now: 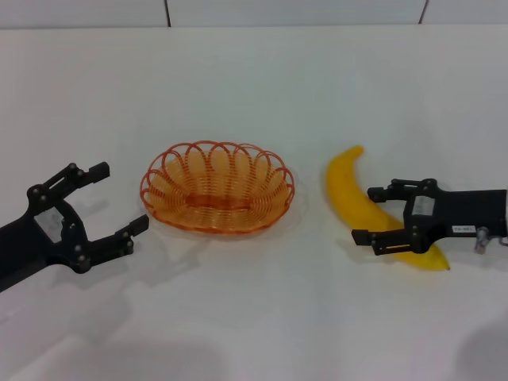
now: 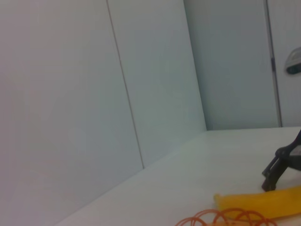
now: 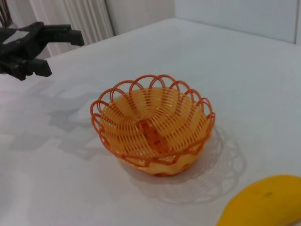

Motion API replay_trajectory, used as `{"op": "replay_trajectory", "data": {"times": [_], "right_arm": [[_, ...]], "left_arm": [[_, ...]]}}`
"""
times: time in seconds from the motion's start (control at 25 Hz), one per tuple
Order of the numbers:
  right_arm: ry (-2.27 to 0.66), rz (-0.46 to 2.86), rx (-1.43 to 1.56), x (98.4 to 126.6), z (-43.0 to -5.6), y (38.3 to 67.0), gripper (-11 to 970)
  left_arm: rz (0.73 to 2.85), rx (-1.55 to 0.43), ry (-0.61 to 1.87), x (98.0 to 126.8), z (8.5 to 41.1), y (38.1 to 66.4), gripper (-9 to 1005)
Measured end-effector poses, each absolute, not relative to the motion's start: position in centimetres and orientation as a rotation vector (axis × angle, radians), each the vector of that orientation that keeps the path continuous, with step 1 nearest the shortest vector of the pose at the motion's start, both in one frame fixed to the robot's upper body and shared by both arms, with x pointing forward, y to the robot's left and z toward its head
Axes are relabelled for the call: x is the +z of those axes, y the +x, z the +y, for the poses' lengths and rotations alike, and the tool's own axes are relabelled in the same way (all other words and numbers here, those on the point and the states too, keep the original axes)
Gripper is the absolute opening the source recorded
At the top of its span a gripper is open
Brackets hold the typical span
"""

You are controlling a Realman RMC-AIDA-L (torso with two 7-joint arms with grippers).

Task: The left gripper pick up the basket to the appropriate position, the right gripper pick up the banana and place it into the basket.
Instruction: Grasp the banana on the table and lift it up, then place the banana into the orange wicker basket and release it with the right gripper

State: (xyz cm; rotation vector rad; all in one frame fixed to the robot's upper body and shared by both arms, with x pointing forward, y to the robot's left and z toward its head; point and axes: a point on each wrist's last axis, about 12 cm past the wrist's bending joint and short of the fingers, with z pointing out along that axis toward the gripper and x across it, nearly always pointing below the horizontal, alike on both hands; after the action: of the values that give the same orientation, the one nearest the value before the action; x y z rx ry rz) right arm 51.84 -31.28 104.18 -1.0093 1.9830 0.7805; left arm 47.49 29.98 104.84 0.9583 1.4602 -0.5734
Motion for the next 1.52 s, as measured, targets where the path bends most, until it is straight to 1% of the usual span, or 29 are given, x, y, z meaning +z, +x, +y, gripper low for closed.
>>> {"op": "replay_trajectory", "data": {"times": [0.12,0.52,0.72,0.84,1.0,1.16,1.36,1.52], "right_arm": [[-1.017,1.998,0.788,103.9,-30.9,51.9,879],[-0.938,2.068,0.761,103.6,-31.2,52.4,868],[-0.933,2.063,0.765,103.7,-31.2,52.5,652],[-0.923,2.043,0.78,104.0,-31.2,52.5,476],[-0.895,1.943,0.819,105.5,-31.1,53.0,476],[-0.948,1.712,0.866,107.7,-30.2,53.1,476],[-1.075,1.425,0.929,110.0,-28.6,52.8,476],[-1.15,1.299,0.946,110.8,-26.5,53.7,477]], "left_arm": [[1.45,-0.582,0.958,104.9,29.9,47.5,908],[1.432,-0.6,0.956,105.1,29.8,47.3,908],[1.426,-0.606,0.955,105.2,29.8,47.2,908],[1.43,-0.613,0.951,105.2,29.9,47.2,908],[1.488,-0.656,0.921,105.2,30.7,46.9,908],[1.585,-0.731,0.893,104.9,31.6,47.3,908],[1.667,-0.838,0.939,105.2,31.0,48.6,908],[1.679,-0.864,0.957,105.4,30.6,49.2,908]]}}
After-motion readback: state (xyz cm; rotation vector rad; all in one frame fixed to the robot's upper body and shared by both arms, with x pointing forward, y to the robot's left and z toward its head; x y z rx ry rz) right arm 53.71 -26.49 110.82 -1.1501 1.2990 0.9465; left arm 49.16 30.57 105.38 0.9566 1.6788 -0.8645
